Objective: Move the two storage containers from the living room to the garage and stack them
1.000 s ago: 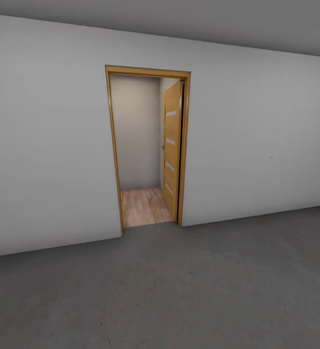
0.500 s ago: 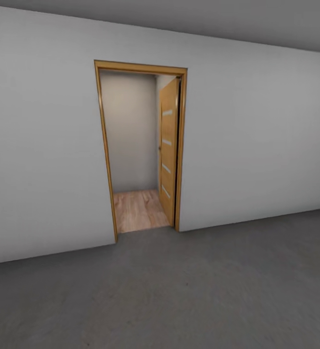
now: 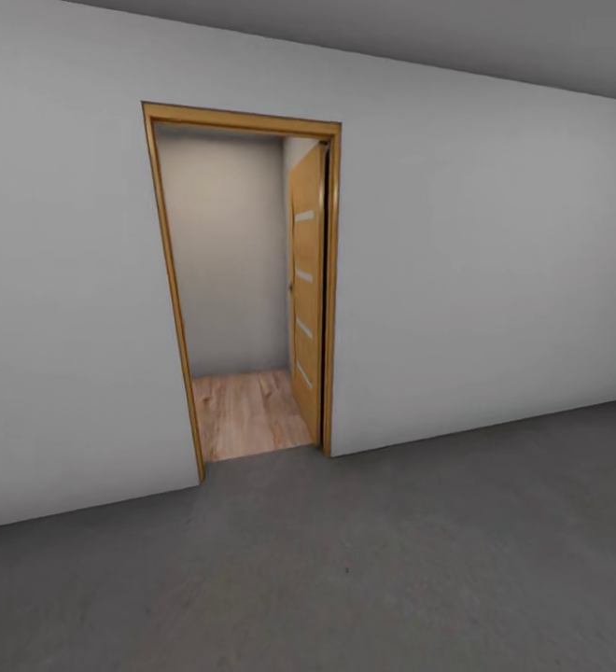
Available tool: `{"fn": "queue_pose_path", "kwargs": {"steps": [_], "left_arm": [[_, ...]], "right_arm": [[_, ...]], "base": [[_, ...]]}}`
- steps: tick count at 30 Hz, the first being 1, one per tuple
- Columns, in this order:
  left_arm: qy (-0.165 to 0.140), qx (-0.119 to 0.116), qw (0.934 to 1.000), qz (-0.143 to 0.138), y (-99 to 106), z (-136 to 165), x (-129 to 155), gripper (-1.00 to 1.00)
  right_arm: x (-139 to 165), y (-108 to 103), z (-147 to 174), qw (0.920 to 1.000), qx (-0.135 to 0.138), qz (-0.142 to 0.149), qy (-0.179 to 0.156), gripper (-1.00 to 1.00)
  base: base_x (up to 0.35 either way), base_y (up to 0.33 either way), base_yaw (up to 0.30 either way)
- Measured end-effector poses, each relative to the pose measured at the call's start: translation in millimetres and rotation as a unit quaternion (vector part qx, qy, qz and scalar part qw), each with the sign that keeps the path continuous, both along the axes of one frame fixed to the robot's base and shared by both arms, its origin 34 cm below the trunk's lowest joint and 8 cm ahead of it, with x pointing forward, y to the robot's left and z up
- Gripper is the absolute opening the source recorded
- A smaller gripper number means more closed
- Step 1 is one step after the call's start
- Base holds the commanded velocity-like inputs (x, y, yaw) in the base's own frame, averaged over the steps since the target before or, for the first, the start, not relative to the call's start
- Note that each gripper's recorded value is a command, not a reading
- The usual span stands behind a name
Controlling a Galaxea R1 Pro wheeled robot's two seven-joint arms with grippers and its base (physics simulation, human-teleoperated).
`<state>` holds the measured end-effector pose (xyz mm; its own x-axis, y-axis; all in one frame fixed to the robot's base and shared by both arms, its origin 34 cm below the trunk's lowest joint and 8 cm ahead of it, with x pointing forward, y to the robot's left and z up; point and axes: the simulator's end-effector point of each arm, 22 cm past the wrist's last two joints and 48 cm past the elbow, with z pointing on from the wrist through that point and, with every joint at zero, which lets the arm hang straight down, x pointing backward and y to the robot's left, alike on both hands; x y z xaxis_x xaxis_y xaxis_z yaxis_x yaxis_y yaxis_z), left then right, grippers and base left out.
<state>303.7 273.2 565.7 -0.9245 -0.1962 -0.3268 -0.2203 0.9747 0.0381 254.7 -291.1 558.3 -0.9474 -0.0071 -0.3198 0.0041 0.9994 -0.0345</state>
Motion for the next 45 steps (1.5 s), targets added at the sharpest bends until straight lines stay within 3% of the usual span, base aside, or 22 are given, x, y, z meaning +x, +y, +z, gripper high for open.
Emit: {"fn": "queue_pose_path", "kwargs": {"steps": [31,45], "left_arm": [[0.001,0.005,1.0,0.001,7.2,0.1,-0.5,1.0],[0.001,0.004,1.0,0.0,6.1,0.1,-0.5,1.0]], "right_arm": [[0.0,2.7,-0.1,1.0,0.001,0.004,0.0,1.0],[0.0,2.6,-0.1,1.0,0.001,0.004,0.0,1.0]], "base": [[0.322,-0.004,0.002],[0.323,0.0,0.23]]}}
